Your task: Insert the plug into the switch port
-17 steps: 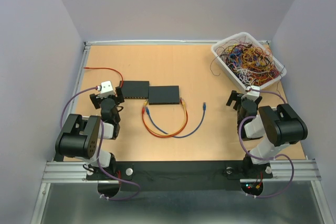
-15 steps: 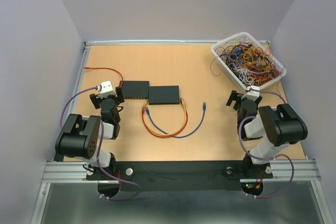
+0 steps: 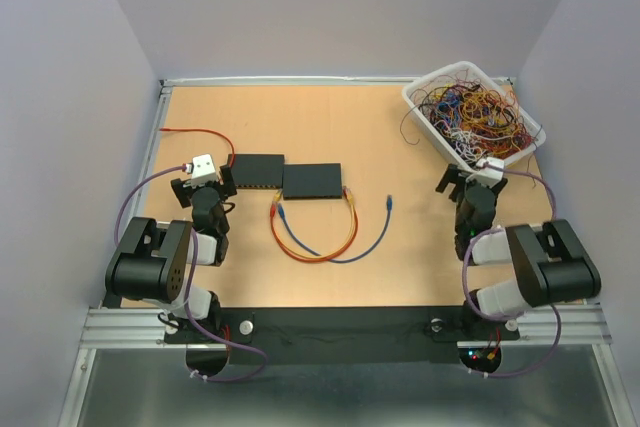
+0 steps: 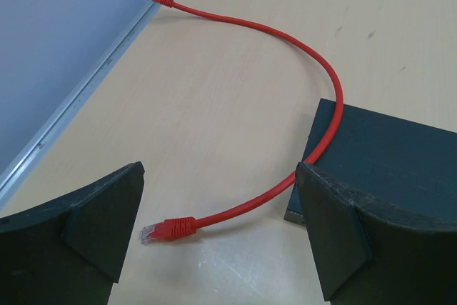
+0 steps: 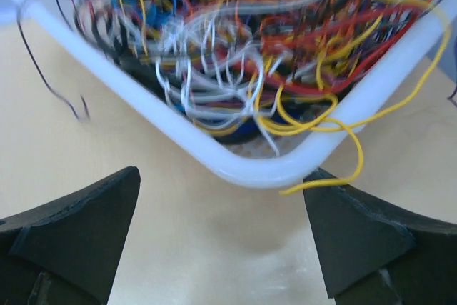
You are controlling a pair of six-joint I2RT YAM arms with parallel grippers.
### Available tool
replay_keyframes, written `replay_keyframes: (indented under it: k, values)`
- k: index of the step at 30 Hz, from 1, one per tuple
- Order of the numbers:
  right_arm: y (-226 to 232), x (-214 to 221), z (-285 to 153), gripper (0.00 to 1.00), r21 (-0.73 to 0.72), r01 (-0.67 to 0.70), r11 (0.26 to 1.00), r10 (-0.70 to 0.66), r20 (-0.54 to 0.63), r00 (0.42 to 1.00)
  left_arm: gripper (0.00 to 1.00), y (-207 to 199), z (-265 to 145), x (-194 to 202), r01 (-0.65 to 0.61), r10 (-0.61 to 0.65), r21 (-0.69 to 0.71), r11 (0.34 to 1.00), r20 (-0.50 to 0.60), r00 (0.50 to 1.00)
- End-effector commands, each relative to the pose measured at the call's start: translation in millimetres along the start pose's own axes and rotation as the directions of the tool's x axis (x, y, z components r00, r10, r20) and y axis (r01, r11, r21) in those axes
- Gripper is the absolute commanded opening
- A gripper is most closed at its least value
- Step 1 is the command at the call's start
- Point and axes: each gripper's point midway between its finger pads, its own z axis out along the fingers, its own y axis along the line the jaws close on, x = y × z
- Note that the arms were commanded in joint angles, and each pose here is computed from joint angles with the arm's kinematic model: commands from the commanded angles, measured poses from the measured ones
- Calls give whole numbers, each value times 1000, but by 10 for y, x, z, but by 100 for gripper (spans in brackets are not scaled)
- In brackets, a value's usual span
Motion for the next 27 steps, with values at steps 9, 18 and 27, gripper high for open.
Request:
replay_keyframes:
  k: [9, 18, 27]
  values:
    - [900, -2145, -239, 100, -365, -276, 889, 314, 50, 948, 99, -7, 22, -845, 160, -159, 23, 987, 300, 941]
    - [1395, -1661, -714, 95, -568, -416, 710, 301, -290, 908, 99, -6, 20, -858, 163, -163, 24, 986, 303, 939]
    - [1677, -290, -804, 68, -371, -158, 915, -91, -572, 816, 99, 0, 20, -853, 162, -160, 21, 987, 302, 940]
